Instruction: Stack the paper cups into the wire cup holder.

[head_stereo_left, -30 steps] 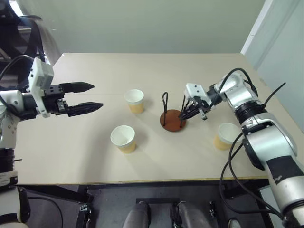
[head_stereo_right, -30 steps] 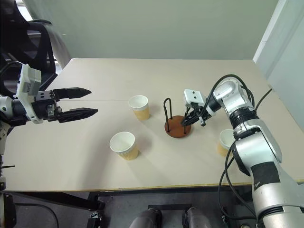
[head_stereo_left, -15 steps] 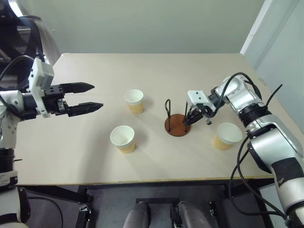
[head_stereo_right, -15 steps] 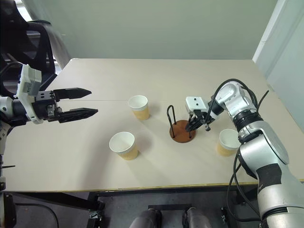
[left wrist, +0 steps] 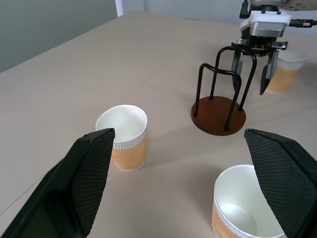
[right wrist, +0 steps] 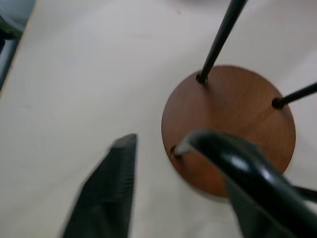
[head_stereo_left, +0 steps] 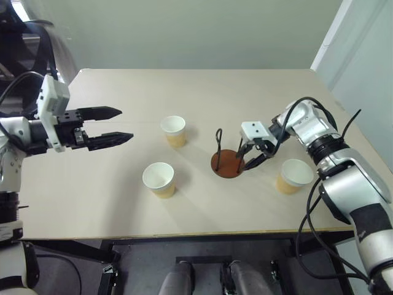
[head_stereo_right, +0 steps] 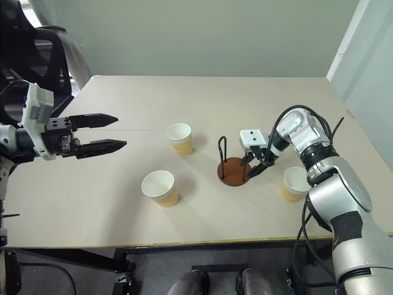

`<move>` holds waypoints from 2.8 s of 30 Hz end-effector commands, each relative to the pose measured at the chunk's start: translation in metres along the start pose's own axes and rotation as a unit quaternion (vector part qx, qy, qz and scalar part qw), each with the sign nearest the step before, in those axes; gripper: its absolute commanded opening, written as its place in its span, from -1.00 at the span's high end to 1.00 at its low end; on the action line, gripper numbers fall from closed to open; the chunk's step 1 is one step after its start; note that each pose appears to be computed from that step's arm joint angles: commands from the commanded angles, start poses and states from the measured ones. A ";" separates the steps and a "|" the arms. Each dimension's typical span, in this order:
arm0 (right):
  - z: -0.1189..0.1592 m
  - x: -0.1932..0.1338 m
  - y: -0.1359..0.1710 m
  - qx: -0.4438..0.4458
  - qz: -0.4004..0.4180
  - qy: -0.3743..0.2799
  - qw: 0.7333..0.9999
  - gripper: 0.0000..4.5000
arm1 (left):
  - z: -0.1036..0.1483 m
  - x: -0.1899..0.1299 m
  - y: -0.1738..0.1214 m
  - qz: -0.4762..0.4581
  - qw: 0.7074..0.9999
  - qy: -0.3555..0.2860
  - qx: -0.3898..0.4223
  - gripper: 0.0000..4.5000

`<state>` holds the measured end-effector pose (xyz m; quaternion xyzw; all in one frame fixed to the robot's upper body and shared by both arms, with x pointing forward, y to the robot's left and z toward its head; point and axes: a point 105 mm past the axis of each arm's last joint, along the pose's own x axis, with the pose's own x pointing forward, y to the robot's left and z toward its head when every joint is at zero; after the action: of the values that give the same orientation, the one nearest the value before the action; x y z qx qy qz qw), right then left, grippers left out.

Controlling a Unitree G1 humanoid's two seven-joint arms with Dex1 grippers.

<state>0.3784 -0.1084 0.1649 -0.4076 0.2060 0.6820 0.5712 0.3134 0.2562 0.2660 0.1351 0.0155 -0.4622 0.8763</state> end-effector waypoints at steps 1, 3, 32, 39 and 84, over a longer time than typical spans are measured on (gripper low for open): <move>0.011 -0.015 -0.011 -0.024 -0.035 -0.004 0.999 -0.71 | 0.015 -0.001 0.001 0.006 1.000 -0.014 0.027 -1.00; 0.012 -0.018 -0.013 -0.018 -0.047 -0.009 0.999 -0.71 | 0.015 0.000 0.002 0.009 0.999 -0.017 0.027 -1.00; 0.009 -0.130 -0.018 0.032 -0.200 -0.012 0.979 -0.71 | 0.031 0.035 -0.035 -0.157 0.987 -0.028 -0.027 -1.00; -0.022 -0.132 0.016 0.069 -0.172 0.028 0.982 -0.71 | 0.025 0.037 -0.036 -0.160 0.986 -0.026 -0.026 -1.00; -0.078 -0.090 0.095 0.056 -0.031 0.150 0.987 -0.71 | 0.028 0.049 -0.039 -0.189 0.980 -0.061 0.035 -1.00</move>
<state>0.3158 -0.2472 0.1711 -0.4732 0.3184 0.5808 0.5809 0.3119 0.1897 0.2658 0.1155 -0.0058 -0.6237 0.7730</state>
